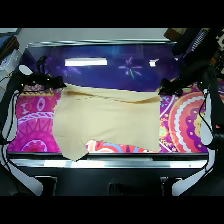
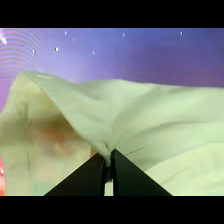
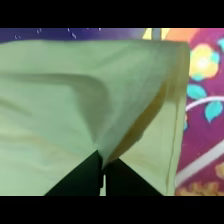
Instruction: Fold the clothes and pants, and hang the long-sleeved shirts on hangers.
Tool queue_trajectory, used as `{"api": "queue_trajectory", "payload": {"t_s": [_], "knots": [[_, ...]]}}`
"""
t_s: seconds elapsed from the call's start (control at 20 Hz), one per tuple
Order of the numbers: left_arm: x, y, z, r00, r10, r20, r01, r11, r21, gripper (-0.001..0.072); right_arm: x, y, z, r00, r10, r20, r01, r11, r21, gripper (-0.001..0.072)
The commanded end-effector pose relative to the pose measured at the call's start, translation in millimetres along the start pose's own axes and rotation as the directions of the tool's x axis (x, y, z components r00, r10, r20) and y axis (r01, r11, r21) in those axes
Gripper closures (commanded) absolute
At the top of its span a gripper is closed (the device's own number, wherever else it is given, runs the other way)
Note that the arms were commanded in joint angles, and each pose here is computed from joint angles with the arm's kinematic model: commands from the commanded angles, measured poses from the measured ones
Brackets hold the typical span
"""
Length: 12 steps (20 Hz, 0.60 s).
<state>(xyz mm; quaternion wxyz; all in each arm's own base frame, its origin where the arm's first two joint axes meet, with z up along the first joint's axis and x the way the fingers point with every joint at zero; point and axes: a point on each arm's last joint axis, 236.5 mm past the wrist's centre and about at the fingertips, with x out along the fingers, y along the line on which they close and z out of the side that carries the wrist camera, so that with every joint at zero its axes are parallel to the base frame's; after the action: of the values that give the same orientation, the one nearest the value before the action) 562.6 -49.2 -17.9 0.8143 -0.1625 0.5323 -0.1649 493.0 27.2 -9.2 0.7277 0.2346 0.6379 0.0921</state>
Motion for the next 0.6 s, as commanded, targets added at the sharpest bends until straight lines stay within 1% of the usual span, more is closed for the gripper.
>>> {"api": "queue_trajectory", "payload": {"t_s": [0.0,0.25,0.45,0.55], "knots": [[-27,9,-40,0.982,-0.043,-0.186,0.032,0.998,-0.061,0.0694,-2,-4,-40,0.985,-0.019,-0.169,0.023,0.999,0.024,0.0675],[-26,22,-53,0.971,-0.049,-0.234,0.027,0.995,-0.098,0.0694,11,3,-48,0.978,-0.035,-0.204,0.036,0.999,0.001,0.0675],[-9,26,-70,0.956,-0.062,-0.287,0.027,0.992,-0.125,0.0694,29,-12,-61,0.946,-0.197,-0.258,0.184,0.98,-0.074,0.0674],[-6,27,-88,0.937,-0.065,-0.343,0.016,0.989,-0.144,0.0694,35,-17,-70,0.923,-0.239,-0.3,0.219,0.971,-0.098,0.0674]]}}
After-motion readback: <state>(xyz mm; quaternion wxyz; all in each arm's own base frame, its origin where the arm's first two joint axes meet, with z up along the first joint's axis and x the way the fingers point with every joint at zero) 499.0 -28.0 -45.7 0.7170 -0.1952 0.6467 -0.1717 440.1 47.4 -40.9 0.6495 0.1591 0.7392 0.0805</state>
